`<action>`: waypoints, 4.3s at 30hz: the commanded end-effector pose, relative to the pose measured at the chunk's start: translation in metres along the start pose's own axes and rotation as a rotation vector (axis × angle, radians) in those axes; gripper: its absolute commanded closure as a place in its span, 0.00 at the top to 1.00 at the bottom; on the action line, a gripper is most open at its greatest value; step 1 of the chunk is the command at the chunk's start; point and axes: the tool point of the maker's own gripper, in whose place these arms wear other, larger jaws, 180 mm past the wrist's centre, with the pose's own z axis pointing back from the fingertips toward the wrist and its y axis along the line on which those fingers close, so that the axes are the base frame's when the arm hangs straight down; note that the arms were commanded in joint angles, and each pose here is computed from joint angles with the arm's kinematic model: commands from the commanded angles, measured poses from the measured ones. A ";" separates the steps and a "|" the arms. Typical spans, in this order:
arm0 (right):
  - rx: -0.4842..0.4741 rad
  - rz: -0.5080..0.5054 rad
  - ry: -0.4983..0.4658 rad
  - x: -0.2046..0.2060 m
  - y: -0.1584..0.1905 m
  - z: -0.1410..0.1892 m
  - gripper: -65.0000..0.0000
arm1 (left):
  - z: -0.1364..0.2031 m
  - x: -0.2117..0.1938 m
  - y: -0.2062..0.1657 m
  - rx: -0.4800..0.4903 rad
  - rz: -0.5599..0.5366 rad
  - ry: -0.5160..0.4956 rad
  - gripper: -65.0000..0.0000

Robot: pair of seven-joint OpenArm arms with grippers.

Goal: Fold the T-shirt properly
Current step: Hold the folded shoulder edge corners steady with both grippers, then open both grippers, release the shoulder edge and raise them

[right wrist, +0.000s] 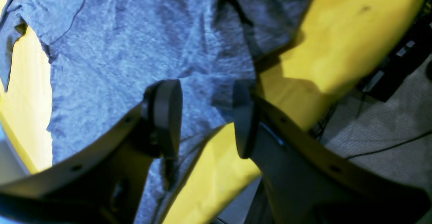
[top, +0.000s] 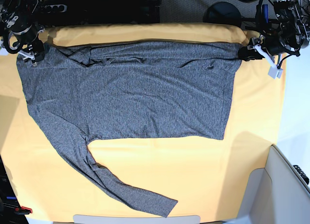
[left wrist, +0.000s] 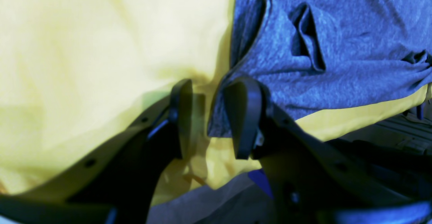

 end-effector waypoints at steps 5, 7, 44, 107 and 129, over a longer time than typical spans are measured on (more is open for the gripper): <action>0.017 0.017 -0.035 0.011 0.005 0.006 0.39 | 0.003 -0.005 0.007 0.035 -0.010 0.036 0.33; 0.017 0.017 -0.035 0.011 0.005 0.006 0.39 | 0.003 -0.005 0.007 0.035 -0.010 0.036 0.33; -0.108 0.039 -0.056 0.008 -0.022 -0.006 0.39 | 0.003 -0.005 0.007 0.035 -0.009 0.037 0.33; 0.037 -0.168 -0.035 0.029 0.046 -0.076 0.00 | 0.001 0.000 0.004 0.025 -0.003 0.012 0.33; 0.049 -0.160 -0.068 0.038 0.047 -0.065 0.41 | 0.002 0.010 0.004 0.024 -0.005 -0.039 0.33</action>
